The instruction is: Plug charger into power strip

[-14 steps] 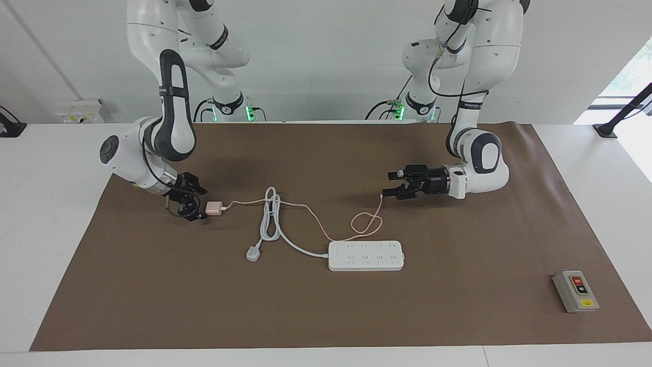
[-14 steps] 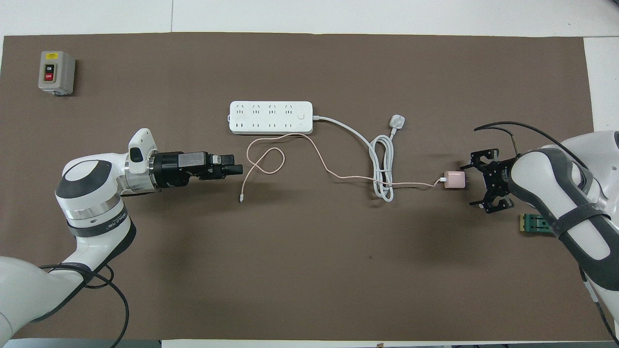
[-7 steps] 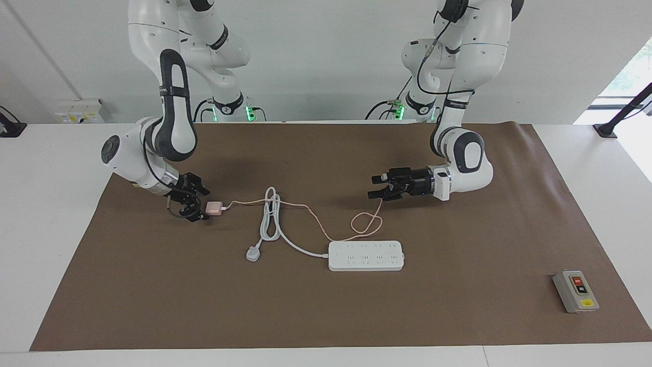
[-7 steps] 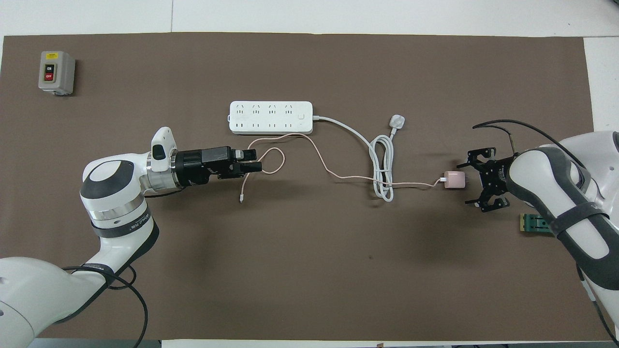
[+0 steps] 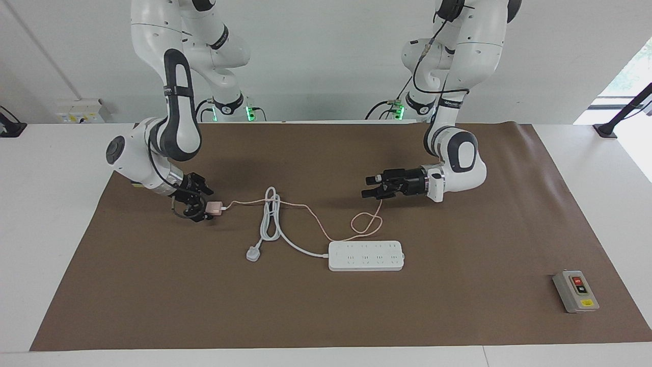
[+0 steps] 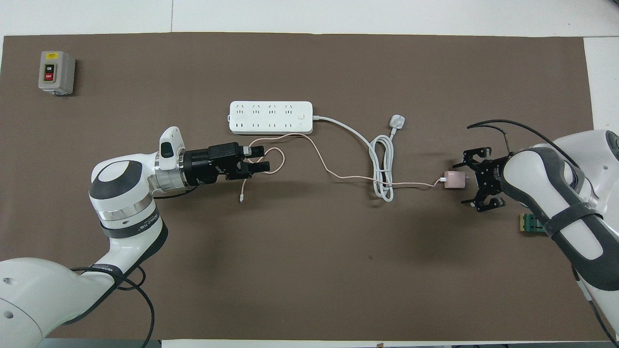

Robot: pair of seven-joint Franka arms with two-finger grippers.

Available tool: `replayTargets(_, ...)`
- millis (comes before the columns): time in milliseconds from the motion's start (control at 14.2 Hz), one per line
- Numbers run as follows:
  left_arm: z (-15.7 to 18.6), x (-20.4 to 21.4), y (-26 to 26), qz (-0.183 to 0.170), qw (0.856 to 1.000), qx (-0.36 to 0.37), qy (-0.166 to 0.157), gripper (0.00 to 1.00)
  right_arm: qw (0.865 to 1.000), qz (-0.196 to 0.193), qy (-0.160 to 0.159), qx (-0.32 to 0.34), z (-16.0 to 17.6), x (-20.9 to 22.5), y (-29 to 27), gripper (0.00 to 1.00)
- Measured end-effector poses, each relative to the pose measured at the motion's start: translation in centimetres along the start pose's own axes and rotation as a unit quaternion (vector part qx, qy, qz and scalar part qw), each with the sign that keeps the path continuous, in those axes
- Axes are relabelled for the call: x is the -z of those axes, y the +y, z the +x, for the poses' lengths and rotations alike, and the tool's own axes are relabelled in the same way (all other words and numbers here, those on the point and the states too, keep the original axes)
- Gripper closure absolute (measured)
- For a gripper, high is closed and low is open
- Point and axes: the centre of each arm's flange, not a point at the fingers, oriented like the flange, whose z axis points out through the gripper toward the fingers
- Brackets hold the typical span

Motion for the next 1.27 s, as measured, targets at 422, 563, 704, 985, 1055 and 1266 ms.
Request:
replayTargets(422,0.1,-0.1,0.1,-0.001,1.0,-0.007,0.002,0.0,1.0,0.002,0.002,0.0,0.1,0.0,0.0,0.22)
replayTargets(563,0.1,-0.1,0.2,-0.002,1.0,-0.02,0.001,0.0,1.0,0.006,0.003,0.0,0.0,0.2,-0.2,0.46)
replayTargets(704,0.1,-0.3,0.4,-0.006,1.0,-0.025,-0.004,0.0,1.0,0.007,0.003,0.001,0.0,0.3,-0.3,0.53)
replayTargets(985,0.1,-0.6,0.8,-0.015,0.999,-0.034,-0.013,0.0,1.0,0.006,-0.008,-0.019,-3.4,1.2,-2.3,0.53)
replayTargets(1055,0.2,-0.6,0.5,-0.015,0.999,-0.035,-0.013,0.0,1.0,0.009,-0.009,-0.024,-5.2,1.7,-3.4,0.53)
replayTargets(1266,0.3,-0.6,-0.4,-0.015,0.999,-0.036,-0.013,0.0,0.999,0.019,-0.01,-0.032,-11.0,3.0,-5.7,0.53)
